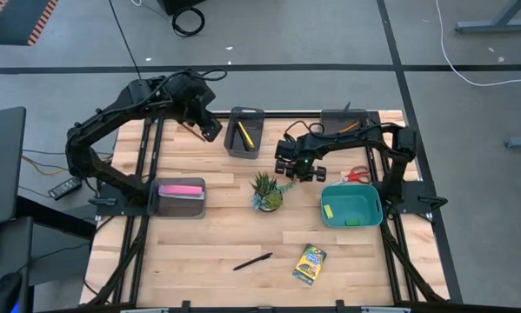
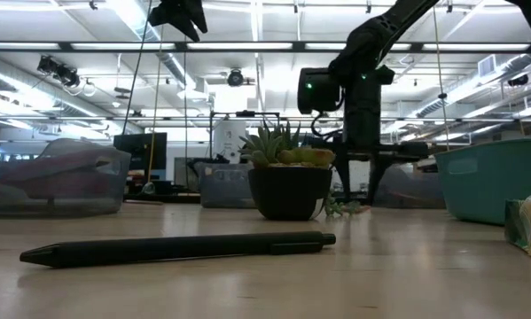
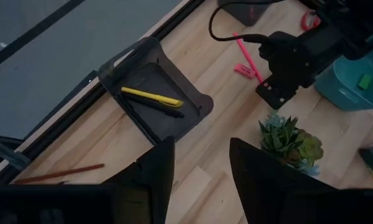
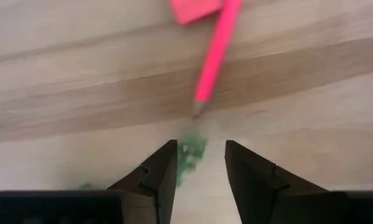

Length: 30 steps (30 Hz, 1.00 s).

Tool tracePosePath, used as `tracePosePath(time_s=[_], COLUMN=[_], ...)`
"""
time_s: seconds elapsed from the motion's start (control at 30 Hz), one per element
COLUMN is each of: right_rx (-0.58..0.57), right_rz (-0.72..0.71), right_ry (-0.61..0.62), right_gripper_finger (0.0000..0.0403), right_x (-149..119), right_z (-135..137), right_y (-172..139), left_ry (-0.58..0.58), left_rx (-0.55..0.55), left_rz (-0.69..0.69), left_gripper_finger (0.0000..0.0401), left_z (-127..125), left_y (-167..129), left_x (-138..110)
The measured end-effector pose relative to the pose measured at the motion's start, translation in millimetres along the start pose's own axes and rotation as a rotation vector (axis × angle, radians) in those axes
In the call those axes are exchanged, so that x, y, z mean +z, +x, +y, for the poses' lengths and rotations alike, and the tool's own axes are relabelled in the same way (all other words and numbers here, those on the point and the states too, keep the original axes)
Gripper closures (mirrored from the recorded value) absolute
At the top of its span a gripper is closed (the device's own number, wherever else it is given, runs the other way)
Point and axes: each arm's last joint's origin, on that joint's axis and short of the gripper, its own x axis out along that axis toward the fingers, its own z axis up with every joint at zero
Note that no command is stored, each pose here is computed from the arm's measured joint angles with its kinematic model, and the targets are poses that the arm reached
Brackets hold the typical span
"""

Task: Sort crayons/erasers/pens/pencils in bins
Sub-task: Put the pink pencil into the right black bin

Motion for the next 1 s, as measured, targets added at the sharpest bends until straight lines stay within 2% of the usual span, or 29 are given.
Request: tracePosePath(time_s=[0.2, 0.47, 1.0], right_rx=[0.030, -0.017, -0.005], right_rz=[-0.074, -0.084, -0.143], right_ry=[0.008, 0.054, 0.079], right_gripper_finger=[0.0262, 0.0262, 0.0262], right_x=[3.7, 17.9, 29.6], right_z=[7.3, -2.6, -2.9], right_y=[-8.1, -3.3, -4.4], left_ry=[0.042, 0.066, 0.090], left_rx=[-0.016, -0.011, -0.012], left_rz=[0.004, 0.021, 0.019], left_gripper_finger=[0.0239, 0.0239, 0.0239], left_z=[-0.6, 0.2, 0.4], left_y=[0.0, -1.1, -2.7], left_x=[-0.1, -2.3, -2.9])
